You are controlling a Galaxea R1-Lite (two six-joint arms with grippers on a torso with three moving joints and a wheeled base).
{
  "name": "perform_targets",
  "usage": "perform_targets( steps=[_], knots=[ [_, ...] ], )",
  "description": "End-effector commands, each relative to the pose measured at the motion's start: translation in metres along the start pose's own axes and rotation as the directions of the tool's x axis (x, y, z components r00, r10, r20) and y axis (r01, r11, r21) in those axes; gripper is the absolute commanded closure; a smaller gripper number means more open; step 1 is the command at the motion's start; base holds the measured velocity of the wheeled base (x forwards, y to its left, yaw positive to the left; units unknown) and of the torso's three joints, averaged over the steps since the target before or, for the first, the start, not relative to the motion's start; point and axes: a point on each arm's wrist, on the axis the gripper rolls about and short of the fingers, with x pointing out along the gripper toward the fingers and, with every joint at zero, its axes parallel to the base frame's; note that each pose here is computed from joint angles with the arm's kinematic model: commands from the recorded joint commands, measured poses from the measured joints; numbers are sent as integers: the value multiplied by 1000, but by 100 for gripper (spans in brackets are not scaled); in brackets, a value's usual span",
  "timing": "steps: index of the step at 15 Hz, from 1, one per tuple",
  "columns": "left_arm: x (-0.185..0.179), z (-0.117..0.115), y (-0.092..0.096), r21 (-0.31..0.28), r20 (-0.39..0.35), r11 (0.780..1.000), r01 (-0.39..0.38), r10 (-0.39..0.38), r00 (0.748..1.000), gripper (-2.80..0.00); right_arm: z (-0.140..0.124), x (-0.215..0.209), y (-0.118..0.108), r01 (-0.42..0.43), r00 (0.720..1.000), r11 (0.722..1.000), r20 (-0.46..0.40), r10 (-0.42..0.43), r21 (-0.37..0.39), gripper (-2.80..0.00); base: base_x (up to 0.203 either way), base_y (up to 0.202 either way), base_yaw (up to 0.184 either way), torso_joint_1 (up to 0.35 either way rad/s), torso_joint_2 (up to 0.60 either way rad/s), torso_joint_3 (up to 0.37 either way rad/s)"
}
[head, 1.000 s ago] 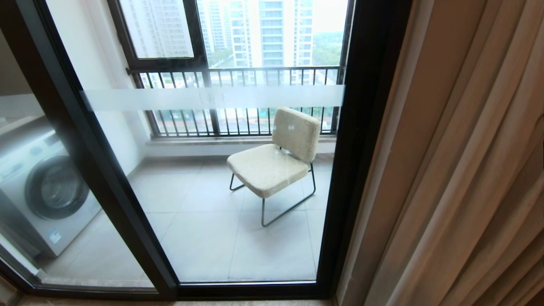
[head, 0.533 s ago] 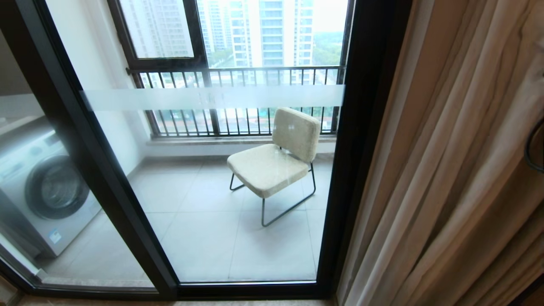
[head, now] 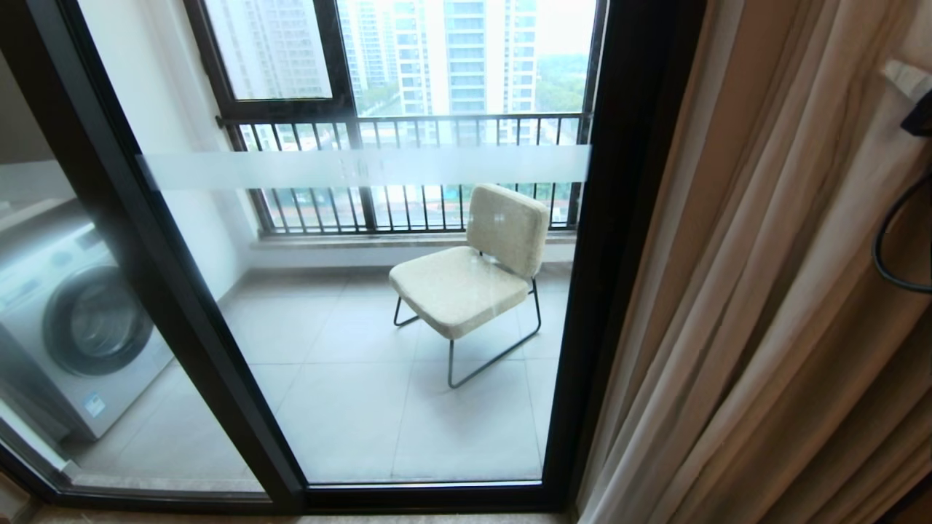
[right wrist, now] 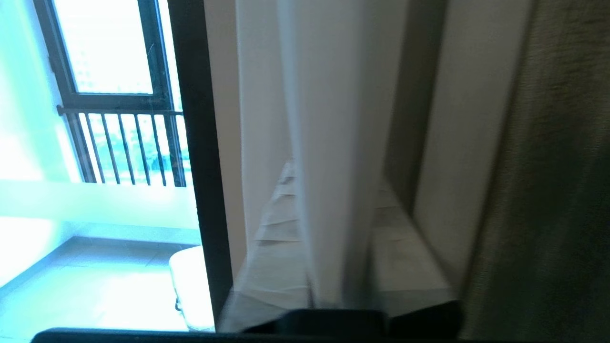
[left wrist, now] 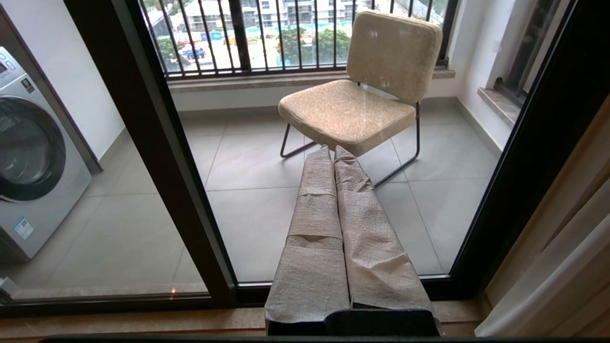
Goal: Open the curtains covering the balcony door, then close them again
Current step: Pull the inner curtains open on both sides
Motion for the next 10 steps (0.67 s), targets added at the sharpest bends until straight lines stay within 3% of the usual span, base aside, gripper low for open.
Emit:
perform_targets(
  steps=[1, 6, 10],
  knots=[
    [0, 0, 0, 0, 1, 1000, 0, 0, 1000, 0, 0, 0, 0, -3, 1000, 1000, 6, 3, -3, -280, 0, 0, 0, 0, 0, 0],
    [0, 0, 0, 0, 1, 1000, 0, 0, 1000, 0, 5, -17, 6, -5, 1000, 1000, 26, 6, -11, -280, 0, 0, 0, 0, 0, 0],
    [0, 0, 0, 0, 1, 1000, 0, 0, 1000, 0, 7, -61, 22, 0, 1000, 1000, 4, 0, -3, -280, 0, 0, 0, 0, 0, 0]
  ],
)
